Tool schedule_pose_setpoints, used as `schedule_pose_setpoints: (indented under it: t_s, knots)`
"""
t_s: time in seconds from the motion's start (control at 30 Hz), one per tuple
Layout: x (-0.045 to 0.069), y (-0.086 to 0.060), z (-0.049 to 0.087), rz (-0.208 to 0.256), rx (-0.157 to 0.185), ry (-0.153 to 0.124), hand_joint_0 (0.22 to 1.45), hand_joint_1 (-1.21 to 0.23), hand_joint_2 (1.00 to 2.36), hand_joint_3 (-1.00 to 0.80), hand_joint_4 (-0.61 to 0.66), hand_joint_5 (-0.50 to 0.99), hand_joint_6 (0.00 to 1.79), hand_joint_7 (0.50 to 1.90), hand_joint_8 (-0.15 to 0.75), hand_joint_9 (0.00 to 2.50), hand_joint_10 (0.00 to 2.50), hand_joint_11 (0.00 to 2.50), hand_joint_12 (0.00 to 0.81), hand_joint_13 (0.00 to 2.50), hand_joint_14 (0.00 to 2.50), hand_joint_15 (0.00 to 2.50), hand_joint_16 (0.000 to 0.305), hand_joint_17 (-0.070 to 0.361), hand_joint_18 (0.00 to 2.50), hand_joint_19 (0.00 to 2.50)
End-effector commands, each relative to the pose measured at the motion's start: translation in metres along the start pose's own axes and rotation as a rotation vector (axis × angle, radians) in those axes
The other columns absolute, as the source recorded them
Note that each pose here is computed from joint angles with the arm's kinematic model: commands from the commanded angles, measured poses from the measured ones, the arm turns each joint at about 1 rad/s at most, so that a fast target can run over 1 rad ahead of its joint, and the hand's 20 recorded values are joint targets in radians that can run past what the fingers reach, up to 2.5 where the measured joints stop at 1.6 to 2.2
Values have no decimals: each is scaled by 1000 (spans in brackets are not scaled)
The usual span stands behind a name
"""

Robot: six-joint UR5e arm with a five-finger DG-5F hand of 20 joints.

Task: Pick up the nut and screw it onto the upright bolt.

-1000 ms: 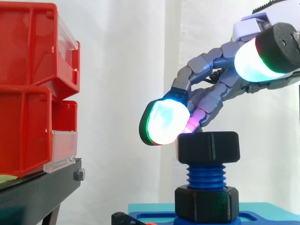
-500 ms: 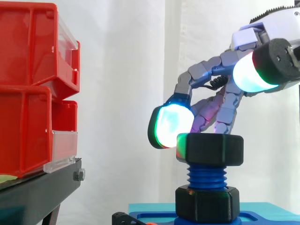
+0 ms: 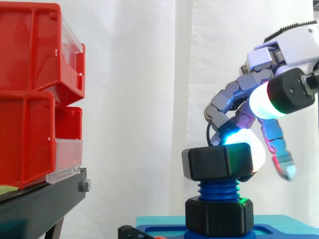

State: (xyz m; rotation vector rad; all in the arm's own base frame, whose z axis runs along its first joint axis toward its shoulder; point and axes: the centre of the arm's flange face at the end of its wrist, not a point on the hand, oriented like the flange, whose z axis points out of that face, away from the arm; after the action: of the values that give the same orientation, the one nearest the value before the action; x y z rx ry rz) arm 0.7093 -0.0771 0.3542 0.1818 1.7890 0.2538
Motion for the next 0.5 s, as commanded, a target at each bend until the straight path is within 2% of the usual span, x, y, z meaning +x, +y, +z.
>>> schedule_pose_setpoints:
  t_s: [0.0,0.07,0.13,0.23,0.3,0.33,0.37,0.4,0.47]
  knots:
    - [-4,-7,-3,-12,10,4,528,-320,1000,-500,72,106,500,1445,134,1650,5,107,199,876,0,0,20,46,653,0]
    - [-13,-7,-4,-21,11,-1,524,-307,1000,-500,73,96,501,1444,166,1636,6,125,204,877,0,0,21,46,645,0]
    - [-16,-7,-5,-29,13,5,518,-291,1000,-500,112,66,502,1367,227,1545,5,140,227,827,0,0,23,51,567,0]
    - [-38,-7,-12,-48,22,17,507,-278,1000,-500,184,15,505,1217,275,1418,5,151,267,765,0,0,27,61,492,0]
    - [-47,-9,-15,-56,30,25,503,-277,1000,-500,242,-31,505,1042,284,1344,6,155,281,717,0,0,29,65,447,0]
    - [-56,-9,-19,-59,34,28,503,-277,1000,-500,246,-35,505,1028,284,1321,8,153,281,715,0,0,29,66,444,0]
    - [-63,-8,-21,-62,35,25,500,-279,1000,-500,255,-63,504,942,283,1285,5,148,295,693,0,0,31,70,415,0]
    - [-70,-7,-22,-65,35,20,499,-280,1000,-500,257,-72,504,917,286,1269,5,145,302,687,0,0,32,72,411,0]
    - [-77,-6,-23,-66,34,10,494,-282,1000,-500,232,-99,503,821,292,1187,4,114,321,645,0,0,35,79,393,0]
